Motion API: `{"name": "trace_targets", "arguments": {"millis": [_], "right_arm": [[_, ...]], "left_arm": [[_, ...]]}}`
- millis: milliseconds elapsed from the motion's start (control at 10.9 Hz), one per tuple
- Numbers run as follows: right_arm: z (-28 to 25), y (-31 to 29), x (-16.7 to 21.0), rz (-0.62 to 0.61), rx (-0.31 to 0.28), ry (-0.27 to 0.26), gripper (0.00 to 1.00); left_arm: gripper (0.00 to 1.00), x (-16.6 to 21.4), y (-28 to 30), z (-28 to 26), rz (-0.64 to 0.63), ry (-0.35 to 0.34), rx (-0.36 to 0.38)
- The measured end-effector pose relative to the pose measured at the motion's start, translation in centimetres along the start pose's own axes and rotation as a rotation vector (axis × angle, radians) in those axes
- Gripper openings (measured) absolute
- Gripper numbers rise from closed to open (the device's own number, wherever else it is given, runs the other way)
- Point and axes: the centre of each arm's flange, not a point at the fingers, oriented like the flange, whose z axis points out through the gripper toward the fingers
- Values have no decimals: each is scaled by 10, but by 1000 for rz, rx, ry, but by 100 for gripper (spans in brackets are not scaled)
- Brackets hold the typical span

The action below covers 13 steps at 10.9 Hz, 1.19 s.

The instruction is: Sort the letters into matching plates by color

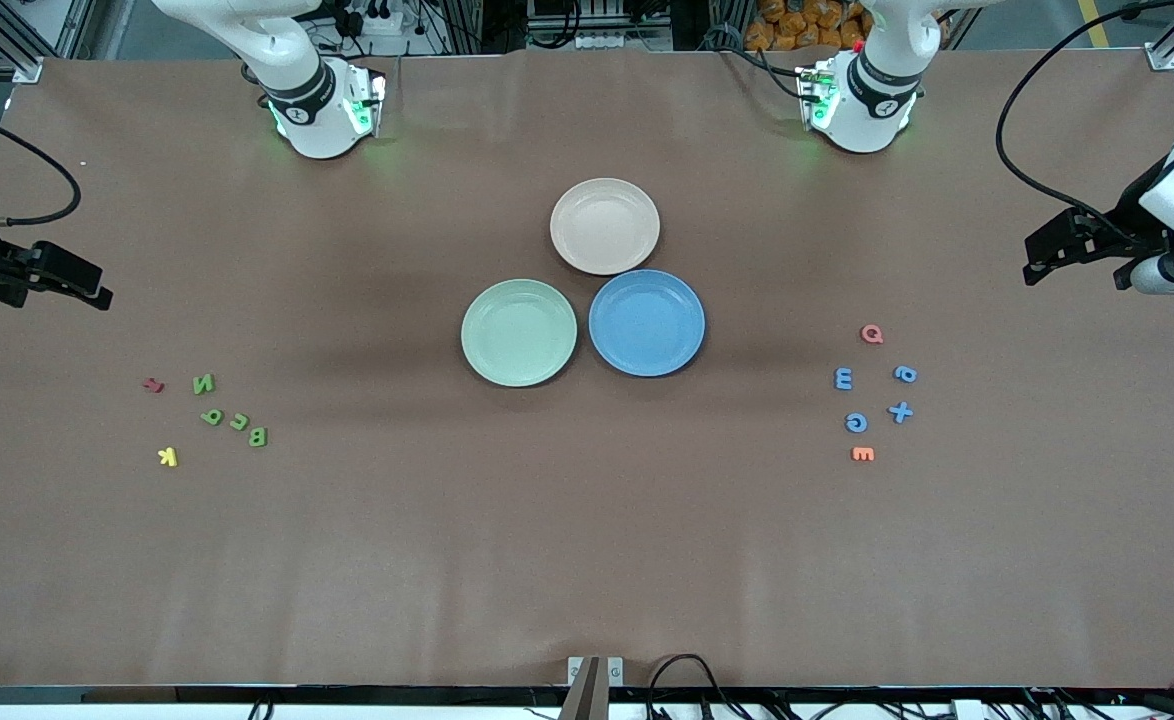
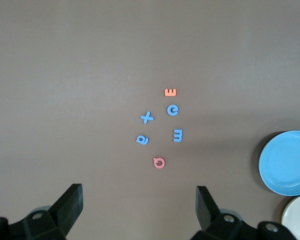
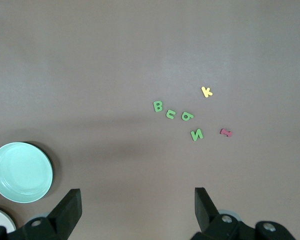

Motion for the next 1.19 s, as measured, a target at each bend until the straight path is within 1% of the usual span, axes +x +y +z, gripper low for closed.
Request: {"name": "trace_targets", "arguments": {"millis": [826,1194], "right_arm": [[0,2,0,4,0,-1,100],[0,6,0,10,0,-3,100]], "left_arm": [[100,0,0,1,0,-1,0],[100,3,3,17,10,-48,-4]]}}
